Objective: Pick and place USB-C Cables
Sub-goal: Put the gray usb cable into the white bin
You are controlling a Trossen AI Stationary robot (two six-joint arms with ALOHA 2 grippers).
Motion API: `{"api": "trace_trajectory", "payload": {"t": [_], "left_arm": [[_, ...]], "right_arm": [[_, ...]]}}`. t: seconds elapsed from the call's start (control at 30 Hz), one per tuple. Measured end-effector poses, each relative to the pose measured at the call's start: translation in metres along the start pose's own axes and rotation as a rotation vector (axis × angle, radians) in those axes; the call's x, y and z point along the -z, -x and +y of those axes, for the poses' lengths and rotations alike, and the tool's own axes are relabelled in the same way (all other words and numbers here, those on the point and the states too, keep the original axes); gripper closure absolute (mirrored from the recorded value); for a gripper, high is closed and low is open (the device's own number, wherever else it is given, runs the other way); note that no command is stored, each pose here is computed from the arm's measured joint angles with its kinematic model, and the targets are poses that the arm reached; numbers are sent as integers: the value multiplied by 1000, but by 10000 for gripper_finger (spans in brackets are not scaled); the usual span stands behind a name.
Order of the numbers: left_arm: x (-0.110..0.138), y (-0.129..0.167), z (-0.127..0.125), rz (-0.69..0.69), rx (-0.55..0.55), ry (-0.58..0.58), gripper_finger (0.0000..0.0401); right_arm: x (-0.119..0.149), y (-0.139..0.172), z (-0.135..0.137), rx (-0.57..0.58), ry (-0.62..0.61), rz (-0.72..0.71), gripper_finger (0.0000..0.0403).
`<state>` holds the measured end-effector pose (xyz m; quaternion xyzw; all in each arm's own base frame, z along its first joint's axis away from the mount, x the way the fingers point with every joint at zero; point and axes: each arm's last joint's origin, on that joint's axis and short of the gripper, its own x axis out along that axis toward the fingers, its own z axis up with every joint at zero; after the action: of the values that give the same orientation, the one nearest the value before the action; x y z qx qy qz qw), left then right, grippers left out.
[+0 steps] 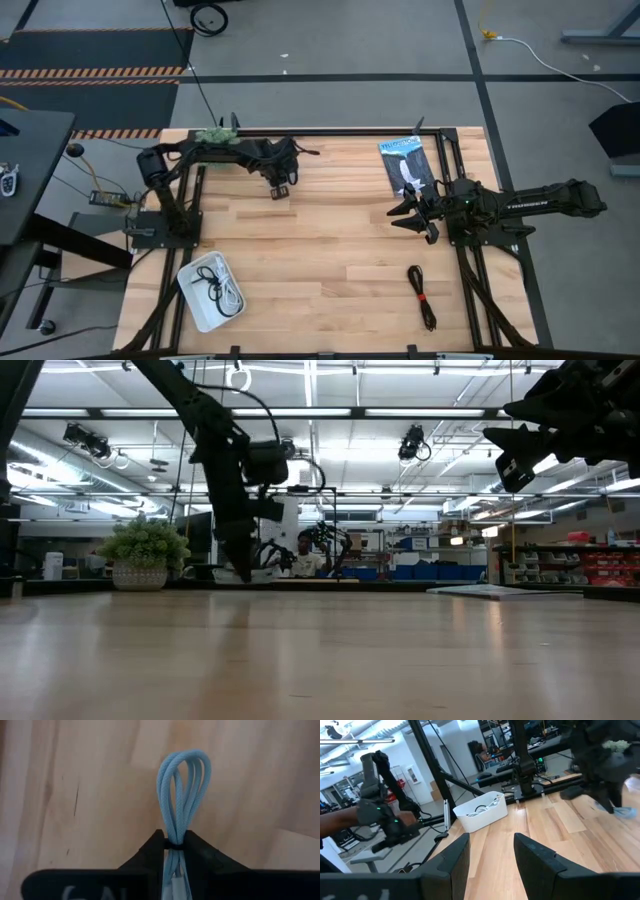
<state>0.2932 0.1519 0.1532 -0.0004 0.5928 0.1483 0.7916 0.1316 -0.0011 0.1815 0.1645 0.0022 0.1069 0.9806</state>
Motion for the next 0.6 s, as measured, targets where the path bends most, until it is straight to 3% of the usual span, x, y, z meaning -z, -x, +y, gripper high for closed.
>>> {"api": "trace_trajectory", "payload": {"t": [0.13,0.37,0.47,0.6], "left_arm": [[-3,28,-22,-44,60,-96,345],[2,85,-85,-132,299,-235,339],[11,109,-115,-136,382,-234,339],[26,135,-152,-99,506,-130,339]], "right_arm": [[0,0,0,0,0,1,243],[0,0,0,0,0,1,243],[0,0,0,0,0,1,243],[0,0,0,0,0,1,243]]}}
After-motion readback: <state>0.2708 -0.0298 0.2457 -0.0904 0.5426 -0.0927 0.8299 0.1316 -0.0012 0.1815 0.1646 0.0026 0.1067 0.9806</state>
